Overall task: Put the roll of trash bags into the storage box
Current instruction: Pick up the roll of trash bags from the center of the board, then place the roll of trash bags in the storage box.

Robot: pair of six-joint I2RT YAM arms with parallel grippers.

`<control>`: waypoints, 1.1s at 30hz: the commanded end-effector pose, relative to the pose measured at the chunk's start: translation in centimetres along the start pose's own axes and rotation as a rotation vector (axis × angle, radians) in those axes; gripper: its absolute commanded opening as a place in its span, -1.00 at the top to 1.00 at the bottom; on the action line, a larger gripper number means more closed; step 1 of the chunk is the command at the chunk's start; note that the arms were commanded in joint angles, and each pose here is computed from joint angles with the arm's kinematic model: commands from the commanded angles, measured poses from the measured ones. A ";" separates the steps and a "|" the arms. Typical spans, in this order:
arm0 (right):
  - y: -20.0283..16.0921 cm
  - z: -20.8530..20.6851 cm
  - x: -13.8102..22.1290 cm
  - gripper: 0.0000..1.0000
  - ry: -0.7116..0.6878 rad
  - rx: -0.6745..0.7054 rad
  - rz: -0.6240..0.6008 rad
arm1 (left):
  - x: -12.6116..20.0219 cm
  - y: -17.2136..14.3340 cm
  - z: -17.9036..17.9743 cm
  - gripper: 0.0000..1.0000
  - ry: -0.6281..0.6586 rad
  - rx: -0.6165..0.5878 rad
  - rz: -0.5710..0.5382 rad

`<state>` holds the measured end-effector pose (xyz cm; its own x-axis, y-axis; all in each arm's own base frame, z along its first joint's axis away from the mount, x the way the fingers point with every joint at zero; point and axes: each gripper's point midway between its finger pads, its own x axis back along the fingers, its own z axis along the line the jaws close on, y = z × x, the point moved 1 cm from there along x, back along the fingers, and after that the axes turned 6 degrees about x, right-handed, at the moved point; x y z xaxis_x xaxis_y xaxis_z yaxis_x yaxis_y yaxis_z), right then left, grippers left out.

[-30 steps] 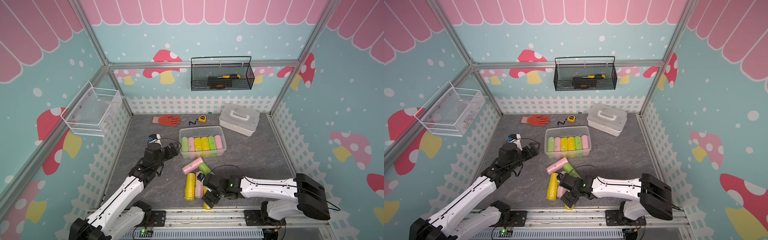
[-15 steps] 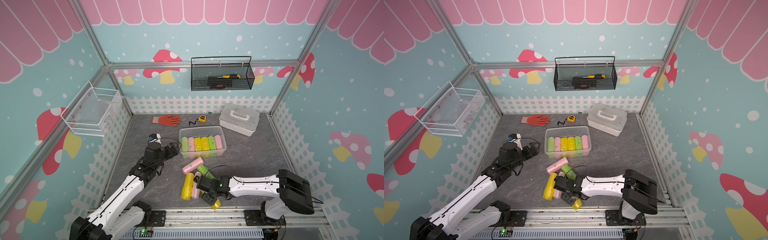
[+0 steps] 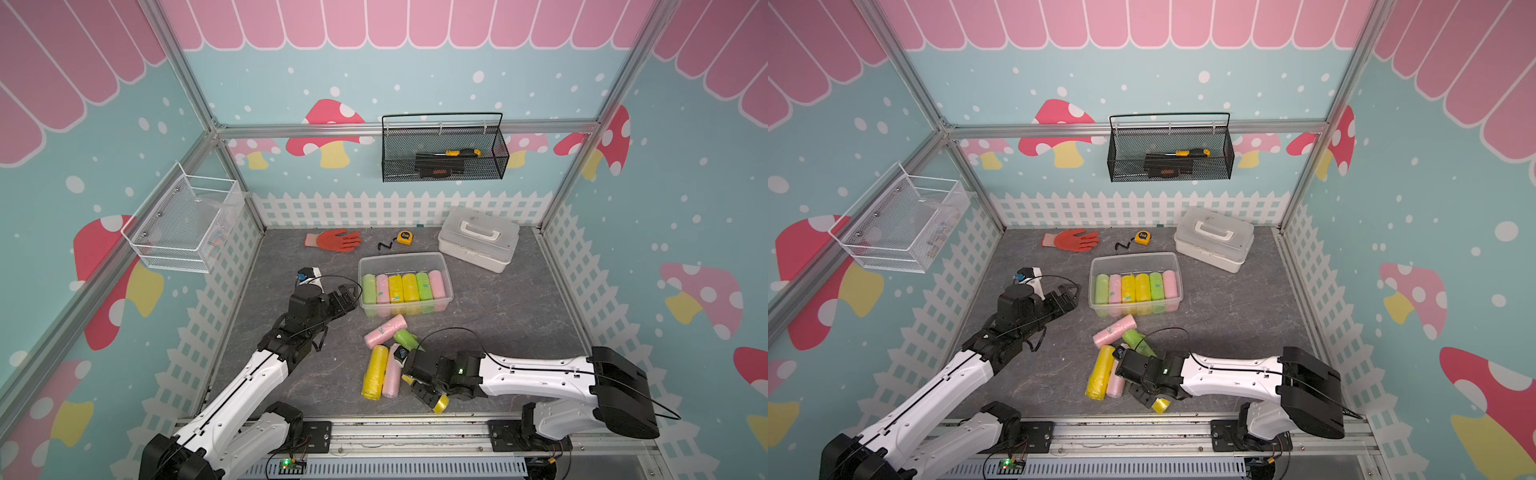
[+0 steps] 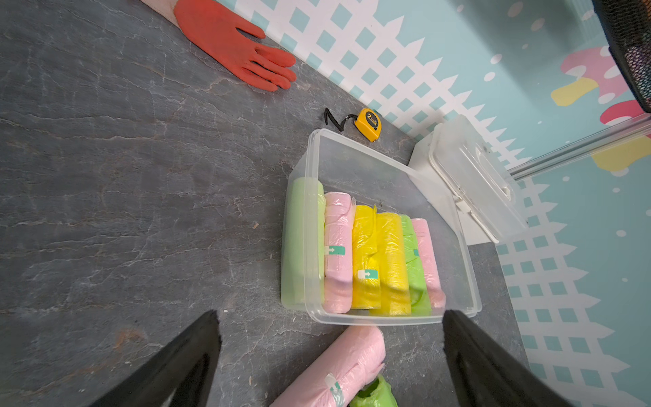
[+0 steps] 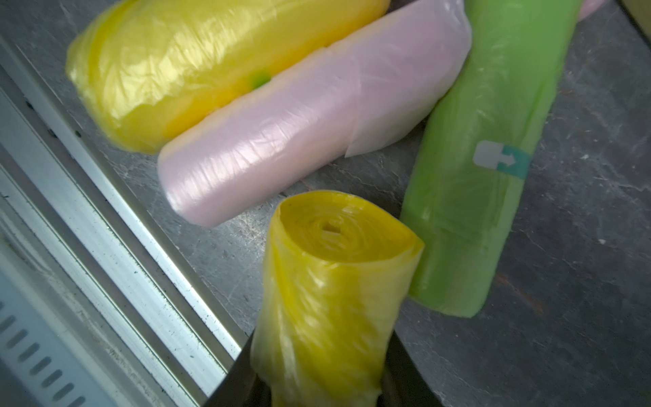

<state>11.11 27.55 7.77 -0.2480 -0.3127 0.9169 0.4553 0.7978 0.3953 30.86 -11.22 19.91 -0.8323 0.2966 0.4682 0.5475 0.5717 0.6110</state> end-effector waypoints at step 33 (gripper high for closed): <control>14.5 -12.8 22.6 0.72 -0.489 -0.113 -0.495 | -0.5 0.6 0.1 -0.98 -0.002 0.049 0.020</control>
<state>21.57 25.79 34.17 -0.7772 -0.3655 0.5122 0.2644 0.5490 0.7929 31.28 -10.97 18.77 -0.8121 0.2993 0.5008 0.5701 0.5900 0.5717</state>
